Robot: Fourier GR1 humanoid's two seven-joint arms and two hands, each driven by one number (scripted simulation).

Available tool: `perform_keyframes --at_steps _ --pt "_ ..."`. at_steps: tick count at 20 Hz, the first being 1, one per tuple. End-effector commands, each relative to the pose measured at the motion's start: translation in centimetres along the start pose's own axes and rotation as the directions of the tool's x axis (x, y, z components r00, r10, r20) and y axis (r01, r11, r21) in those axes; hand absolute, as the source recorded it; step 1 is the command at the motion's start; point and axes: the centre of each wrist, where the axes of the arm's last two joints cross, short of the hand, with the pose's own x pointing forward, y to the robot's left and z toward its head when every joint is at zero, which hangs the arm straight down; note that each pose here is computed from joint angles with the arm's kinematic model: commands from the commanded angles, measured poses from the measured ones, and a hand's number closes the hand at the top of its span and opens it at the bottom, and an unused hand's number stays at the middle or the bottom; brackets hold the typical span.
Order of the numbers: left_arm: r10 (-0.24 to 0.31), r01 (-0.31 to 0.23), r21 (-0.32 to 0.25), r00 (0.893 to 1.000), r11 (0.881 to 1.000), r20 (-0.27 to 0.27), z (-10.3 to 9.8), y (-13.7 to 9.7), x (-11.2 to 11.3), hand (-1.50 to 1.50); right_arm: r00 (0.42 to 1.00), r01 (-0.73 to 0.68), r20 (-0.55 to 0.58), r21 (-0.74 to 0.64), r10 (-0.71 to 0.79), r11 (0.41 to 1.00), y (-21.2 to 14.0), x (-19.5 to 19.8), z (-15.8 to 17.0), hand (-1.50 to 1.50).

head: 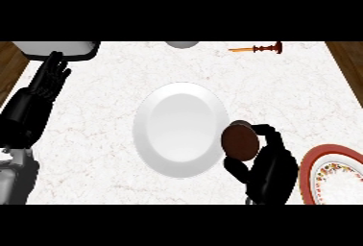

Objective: Pick the cupcake from the plate and place it in the plate

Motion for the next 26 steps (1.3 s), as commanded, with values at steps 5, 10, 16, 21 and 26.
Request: perform_keyframes --at_steps 5,10,16,21,26 --pt "0.018 -0.017 -0.037 1.0 0.999 0.026 -1.0 -1.4 0.3 0.0 0.976 -0.061 -0.213 -0.03 0.054 0.998 1.7 5.3 -2.5 1.5" --pt "0.0 0.001 -0.046 0.999 0.999 0.035 -1.6 -1.7 0.7 0.0 0.957 -0.141 -0.255 -0.003 0.136 0.99 4.3 6.0 -5.0 1.5" --pt "0.015 -0.014 -0.057 1.0 0.998 0.016 -1.8 -2.3 -0.1 0.0 0.938 -0.034 -0.345 0.019 0.038 0.999 5.6 5.9 -7.0 -1.5" --pt "0.02 -0.017 -0.065 0.999 0.998 0.04 -2.4 -3.0 0.3 0.0 0.939 0.058 -0.341 0.028 -0.045 0.998 7.1 6.6 -7.9 -1.5" --pt "0.014 -0.012 -0.08 0.999 0.997 0.035 -2.3 -3.3 0.3 0.0 0.945 0.174 -0.269 -0.073 -0.188 0.982 7.3 8.2 -9.7 -1.5"
